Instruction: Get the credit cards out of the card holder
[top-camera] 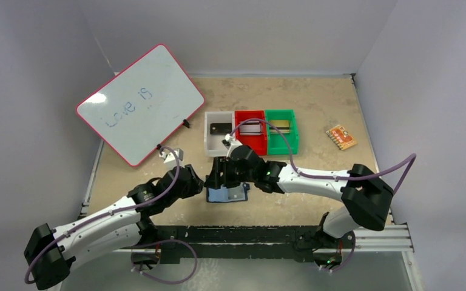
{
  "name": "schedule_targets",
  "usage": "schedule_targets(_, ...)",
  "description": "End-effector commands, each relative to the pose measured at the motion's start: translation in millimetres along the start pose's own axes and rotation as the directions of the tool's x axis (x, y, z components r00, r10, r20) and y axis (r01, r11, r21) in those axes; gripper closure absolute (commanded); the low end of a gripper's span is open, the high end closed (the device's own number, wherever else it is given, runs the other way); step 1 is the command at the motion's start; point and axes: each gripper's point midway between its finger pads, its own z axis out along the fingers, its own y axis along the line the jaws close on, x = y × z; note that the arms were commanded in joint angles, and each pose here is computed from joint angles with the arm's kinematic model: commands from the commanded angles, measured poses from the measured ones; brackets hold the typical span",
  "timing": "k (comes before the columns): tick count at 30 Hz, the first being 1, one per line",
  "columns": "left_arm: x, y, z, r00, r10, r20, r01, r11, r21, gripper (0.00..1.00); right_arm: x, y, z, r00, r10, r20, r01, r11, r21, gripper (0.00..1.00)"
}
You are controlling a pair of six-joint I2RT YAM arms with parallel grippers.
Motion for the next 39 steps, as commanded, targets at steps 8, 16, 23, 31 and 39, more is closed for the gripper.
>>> schedule_targets(8, -7, -4, 0, 0.999, -0.034, 0.038, 0.034, 0.999, 0.014, 0.58, -18, -35, -50, 0.992, -0.014, 0.125, -0.013, 0.977, 0.211, 0.36)
schedule_targets(16, 8, -30, 14, 0.999, -0.001, -0.043, 0.006, 0.994, 0.105, 0.50, 6, -56, -37, 0.999, 0.011, 0.041, -0.021, 0.965, 0.261, 0.44)
schedule_targets(23, 21, -23, 25, 0.995, 0.044, -0.091, -0.039, 0.998, 0.058, 0.51, 15, -86, -20, 1.000, 0.011, -0.003, -0.008, 0.920, 0.392, 0.45)
schedule_targets(31, 28, -14, 26, 0.991, 0.069, -0.111, -0.065, 0.997, 0.041, 0.66, 24, -102, -23, 0.999, 0.016, -0.034, 0.002, 0.886, 0.464, 0.44)
schedule_targets(39, 34, -17, 29, 0.986, 0.093, -0.140, -0.086, 0.995, 0.055, 0.69, 25, -108, -18, 0.999, 0.026, -0.033, -0.006, 0.871, 0.491, 0.43)
